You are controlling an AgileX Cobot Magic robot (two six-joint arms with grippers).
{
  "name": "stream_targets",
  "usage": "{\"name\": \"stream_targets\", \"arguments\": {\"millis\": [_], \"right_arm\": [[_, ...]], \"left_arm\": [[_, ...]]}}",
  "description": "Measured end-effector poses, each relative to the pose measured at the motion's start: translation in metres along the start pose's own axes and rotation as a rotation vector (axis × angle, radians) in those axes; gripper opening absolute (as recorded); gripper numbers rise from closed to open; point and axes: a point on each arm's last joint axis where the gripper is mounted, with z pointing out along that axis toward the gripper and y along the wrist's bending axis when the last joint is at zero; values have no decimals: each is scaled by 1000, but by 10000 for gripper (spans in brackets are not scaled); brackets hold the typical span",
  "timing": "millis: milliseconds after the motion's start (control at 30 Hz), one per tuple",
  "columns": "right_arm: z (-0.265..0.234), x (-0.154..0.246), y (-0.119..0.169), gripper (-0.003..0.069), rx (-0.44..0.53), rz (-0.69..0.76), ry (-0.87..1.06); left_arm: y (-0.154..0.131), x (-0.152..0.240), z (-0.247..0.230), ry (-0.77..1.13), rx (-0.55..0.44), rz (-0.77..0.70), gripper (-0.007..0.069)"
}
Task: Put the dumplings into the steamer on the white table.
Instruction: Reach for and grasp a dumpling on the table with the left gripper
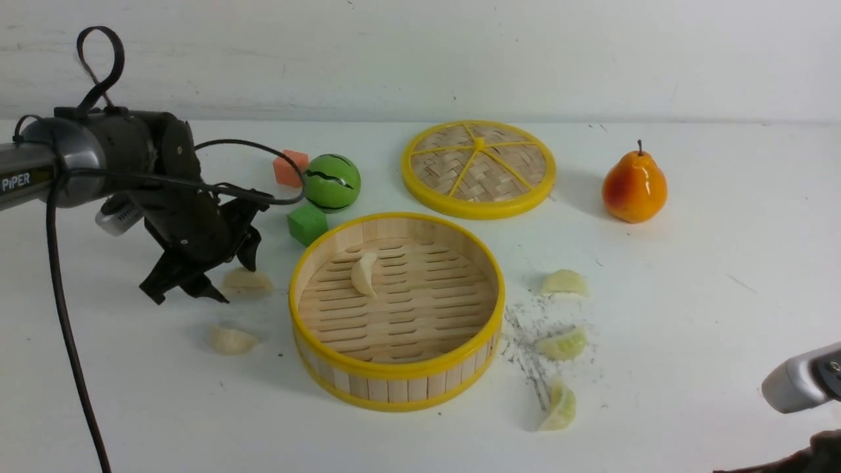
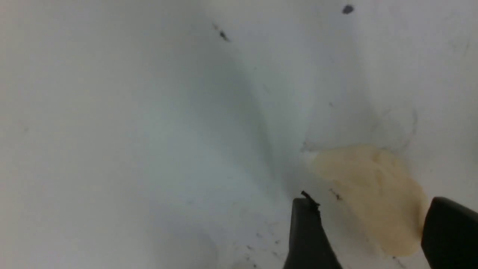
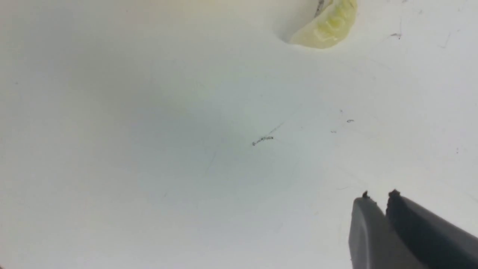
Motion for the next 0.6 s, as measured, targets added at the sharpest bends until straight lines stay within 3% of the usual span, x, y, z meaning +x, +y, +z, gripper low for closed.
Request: {"name": "stream_targets", "arguments": {"millis": [300,533,600], "right_arm": [[0,0,1,83,-6,10,-3],[0,0,1,86,-7,10,-4],[0,0,1,86,-7,9,-4]], "left_arm": [[-1,0,12,-25,4,28,339],[-2,-4,9,-62,-27,234,128],[-2,-5,8,-63,-33,285,99]]}}
